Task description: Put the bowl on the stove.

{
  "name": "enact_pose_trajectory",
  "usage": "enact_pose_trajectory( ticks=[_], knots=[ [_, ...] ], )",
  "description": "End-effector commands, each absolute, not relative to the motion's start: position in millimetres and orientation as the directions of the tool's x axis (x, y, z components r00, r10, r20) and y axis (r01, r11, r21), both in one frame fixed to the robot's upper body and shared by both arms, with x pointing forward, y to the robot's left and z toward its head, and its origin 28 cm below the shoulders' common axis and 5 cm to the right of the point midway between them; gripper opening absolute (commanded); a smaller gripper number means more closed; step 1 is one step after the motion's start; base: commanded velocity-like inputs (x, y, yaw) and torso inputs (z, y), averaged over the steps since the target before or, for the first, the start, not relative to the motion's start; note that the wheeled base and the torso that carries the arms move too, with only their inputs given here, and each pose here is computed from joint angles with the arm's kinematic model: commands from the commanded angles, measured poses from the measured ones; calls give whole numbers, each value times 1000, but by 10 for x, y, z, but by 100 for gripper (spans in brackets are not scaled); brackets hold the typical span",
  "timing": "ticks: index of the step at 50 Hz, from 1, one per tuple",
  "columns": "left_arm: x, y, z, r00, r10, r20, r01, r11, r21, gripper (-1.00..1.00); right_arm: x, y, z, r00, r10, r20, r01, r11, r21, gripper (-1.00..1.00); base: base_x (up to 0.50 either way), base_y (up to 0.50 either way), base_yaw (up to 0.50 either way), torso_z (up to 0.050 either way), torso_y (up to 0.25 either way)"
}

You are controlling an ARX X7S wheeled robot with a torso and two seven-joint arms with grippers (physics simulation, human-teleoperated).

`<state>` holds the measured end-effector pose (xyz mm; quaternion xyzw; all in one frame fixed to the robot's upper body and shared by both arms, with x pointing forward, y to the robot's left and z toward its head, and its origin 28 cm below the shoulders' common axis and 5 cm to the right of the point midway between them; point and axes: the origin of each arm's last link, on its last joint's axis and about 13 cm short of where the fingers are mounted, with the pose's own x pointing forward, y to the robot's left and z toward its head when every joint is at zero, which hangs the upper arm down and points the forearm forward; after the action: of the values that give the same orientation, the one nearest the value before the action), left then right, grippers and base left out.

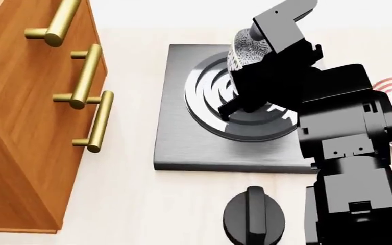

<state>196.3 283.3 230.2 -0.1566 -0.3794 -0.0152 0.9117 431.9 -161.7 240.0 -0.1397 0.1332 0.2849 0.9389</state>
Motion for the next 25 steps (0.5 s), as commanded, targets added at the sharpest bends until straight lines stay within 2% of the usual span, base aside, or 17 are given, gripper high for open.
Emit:
enact_pose_trajectory(
  ticks=[1, 5, 9, 25],
  knots=[
    [1962, 2828, 2299, 712, 87, 697, 150, 950, -272, 100, 4324, -1608, 2434, 804, 506, -312, -573, 799, -181, -100, 0, 0, 0, 0, 0],
    [1961, 2825, 2294, 710, 78, 700, 147, 956, -255, 100, 4324, -1608, 2435, 804, 506, -311, -573, 799, -180, -100, 0, 0, 0, 0, 0],
    [1964, 2827, 2297, 710, 92, 698, 145, 951, -273, 100, 4324, -1608, 2435, 805, 506, -311, -572, 800, -180, -100, 0, 0, 0, 0, -240],
    [1967, 2835, 2298, 713, 100, 694, 143, 948, -283, 100, 4324, -1608, 2436, 804, 505, -313, -572, 800, -179, -100, 0, 0, 0, 0, 0]
  ],
)
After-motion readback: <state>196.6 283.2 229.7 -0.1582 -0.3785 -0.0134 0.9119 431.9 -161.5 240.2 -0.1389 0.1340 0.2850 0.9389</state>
